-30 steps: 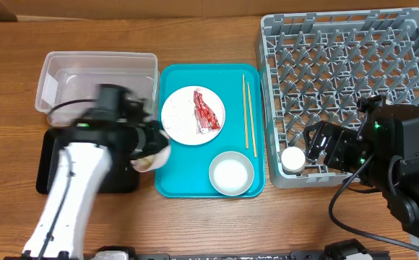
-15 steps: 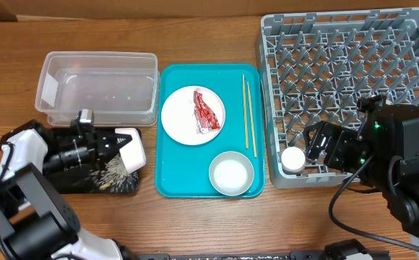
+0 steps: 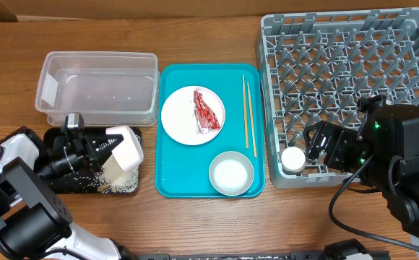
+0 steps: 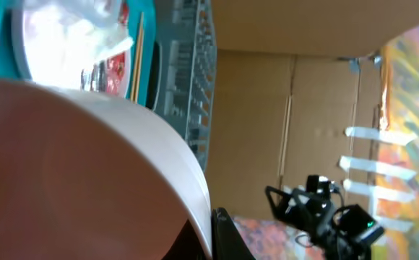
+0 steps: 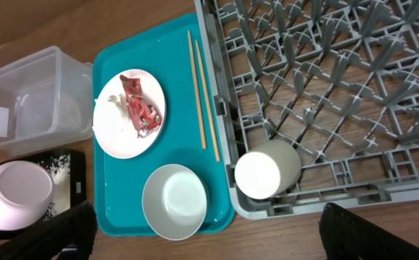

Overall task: Sort waste into correct bins and load items into the dishwasher
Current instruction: 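Tip the plate over the black tray to dump the rice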

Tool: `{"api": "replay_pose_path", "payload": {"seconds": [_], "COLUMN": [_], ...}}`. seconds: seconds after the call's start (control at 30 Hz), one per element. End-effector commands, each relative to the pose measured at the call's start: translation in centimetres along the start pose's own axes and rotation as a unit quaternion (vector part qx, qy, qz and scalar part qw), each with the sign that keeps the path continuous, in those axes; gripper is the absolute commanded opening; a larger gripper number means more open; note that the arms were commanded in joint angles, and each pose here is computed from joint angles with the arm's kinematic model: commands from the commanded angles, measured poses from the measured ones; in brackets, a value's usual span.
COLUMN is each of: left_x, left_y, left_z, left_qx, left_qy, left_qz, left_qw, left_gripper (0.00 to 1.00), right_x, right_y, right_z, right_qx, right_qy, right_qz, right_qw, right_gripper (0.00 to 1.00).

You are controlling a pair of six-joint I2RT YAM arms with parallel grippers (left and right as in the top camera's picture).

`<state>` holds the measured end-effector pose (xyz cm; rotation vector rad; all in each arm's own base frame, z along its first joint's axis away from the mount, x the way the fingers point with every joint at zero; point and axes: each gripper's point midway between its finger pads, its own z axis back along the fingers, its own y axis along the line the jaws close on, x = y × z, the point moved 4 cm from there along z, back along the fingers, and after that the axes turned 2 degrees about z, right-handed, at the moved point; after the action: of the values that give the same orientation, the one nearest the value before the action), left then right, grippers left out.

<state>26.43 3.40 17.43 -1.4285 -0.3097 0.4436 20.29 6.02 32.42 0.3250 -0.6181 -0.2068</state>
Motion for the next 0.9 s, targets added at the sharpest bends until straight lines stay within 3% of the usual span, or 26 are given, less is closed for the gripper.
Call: {"api": "replay_pose_path", "payload": {"seconds": [0.0, 0.07, 0.1, 0.17, 0.2, 0.27, 0.33, 0.5, 0.7, 0.8, 0.87], "left_x": [1.2, 1.3, 1.0, 0.8, 1.0, 1.1, 1.0, 0.5, -2.0, -2.9, -3.2], "left_y": [-0.2, 0.0, -0.4, -0.8, -0.6, -0.6, -0.8, -0.9, -4.8, -5.4, -4.3], "left_z": [0.3, 0.3, 0.2, 0.3, 0.5, 0.5, 0.4, 0.2, -1.4, -2.2, -2.7], "left_qx": [-0.006, -0.009, -0.013, -0.014, -0.013, -0.022, -0.015, 0.002, 0.031, 0.078, 0.159], "left_qy": [-0.025, -0.024, -0.024, -0.026, -0.03, -0.034, -0.027, 0.0, 0.039, 0.065, 0.087], "left_qz": [-0.167, -0.087, -0.087, -0.181, -0.172, -0.07, -0.126, -0.059, -0.121, -0.132, -0.118], "left_qw": [0.986, 0.996, 0.996, 0.983, 0.985, 0.997, 0.992, 0.998, 0.991, 0.986, 0.976], "left_gripper": [0.04, 0.04, 0.04, 0.04, 0.04, 0.04, 0.04, 0.04, 0.04, 0.04, 0.04], "right_x": [0.5, 0.5, 0.5, 0.4, 0.4, 0.4, 0.4, 0.4, 0.4, 0.4, 0.4], "right_y": [0.3, 0.3, 0.3, 0.3, 0.3, 0.3, 0.3, 0.3, 0.3, 0.3, 0.3], "right_z": [0.6, 0.6, 0.7, 0.7, 0.7, 0.6, 0.7, 0.7, 0.7, 0.6, 0.6], "right_qx": [0.007, 0.007, 0.007, 0.006, 0.006, 0.006, 0.006, 0.006, 0.006, 0.006, 0.006], "right_qy": [-0.014, -0.014, -0.013, -0.011, -0.011, -0.012, -0.012, -0.011, -0.012, -0.011, -0.012], "right_qz": [0.002, 0.002, 0.002, 0.001, 0.001, 0.001, 0.001, 0.001, 0.001, 0.001, 0.001], "right_qw": [1.0, 1.0, 1.0, 1.0, 1.0, 1.0, 1.0, 1.0, 1.0, 1.0, 1.0], "right_gripper": [1.0, 1.0, 1.0, 1.0, 1.0, 1.0, 1.0, 1.0, 1.0, 1.0, 1.0]}}
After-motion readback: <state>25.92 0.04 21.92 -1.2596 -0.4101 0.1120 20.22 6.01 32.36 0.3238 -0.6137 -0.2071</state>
